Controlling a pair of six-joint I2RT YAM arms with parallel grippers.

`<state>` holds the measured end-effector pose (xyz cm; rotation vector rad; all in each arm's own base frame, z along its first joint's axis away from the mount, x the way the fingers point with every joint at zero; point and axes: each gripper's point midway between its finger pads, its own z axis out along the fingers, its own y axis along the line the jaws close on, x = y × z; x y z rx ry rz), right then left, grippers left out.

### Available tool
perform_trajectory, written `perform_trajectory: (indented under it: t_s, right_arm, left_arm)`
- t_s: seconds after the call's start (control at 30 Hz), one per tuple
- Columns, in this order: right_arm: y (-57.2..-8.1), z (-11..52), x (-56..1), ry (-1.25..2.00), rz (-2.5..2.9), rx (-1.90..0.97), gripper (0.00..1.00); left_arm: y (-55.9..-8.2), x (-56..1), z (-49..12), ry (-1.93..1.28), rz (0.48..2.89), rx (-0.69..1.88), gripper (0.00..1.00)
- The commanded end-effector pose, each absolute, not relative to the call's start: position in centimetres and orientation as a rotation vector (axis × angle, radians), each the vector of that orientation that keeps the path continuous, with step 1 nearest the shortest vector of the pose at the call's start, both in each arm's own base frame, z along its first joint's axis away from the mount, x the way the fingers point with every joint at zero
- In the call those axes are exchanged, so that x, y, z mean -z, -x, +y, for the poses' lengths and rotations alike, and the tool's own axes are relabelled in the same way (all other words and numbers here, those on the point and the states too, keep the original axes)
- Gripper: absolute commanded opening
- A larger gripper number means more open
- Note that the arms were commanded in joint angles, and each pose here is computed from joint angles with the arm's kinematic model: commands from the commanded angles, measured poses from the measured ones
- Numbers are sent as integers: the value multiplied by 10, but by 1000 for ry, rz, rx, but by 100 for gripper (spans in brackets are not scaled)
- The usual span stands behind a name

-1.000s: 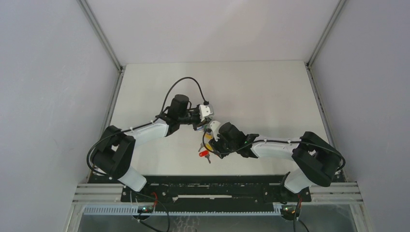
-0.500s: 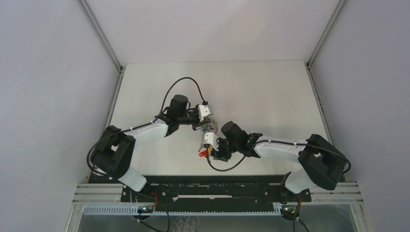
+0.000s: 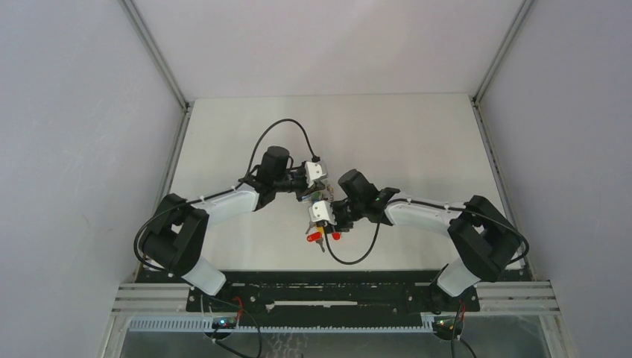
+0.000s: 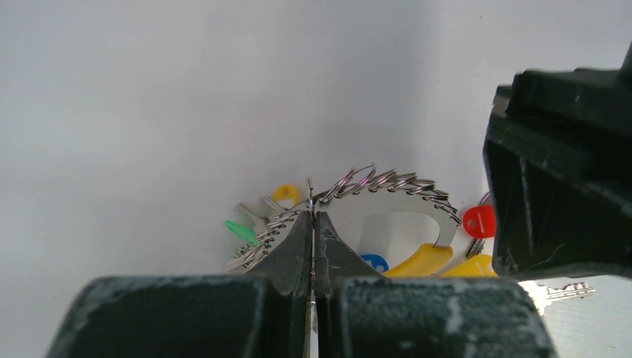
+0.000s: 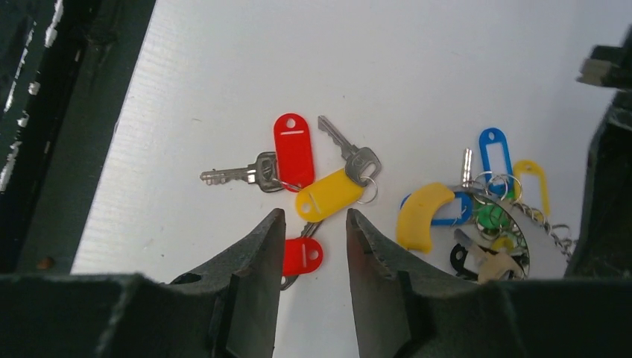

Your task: Put the keys on the keyring

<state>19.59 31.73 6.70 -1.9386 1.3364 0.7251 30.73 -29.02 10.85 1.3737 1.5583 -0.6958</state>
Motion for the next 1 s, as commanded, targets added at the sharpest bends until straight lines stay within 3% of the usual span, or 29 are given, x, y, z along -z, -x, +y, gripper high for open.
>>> perform_trajectory:
  t_s: [0.0, 0.97]
  right_arm:
    - [-196, 326, -65, 2035, 1222, -705, 35]
    - [-198, 343, -36, 2221, 1172, -590, 32]
  left_arm:
    - [-307, -130, -292, -1349, 1494, 704, 0]
    - [-304, -128, -295, -1361, 1496, 730, 0]
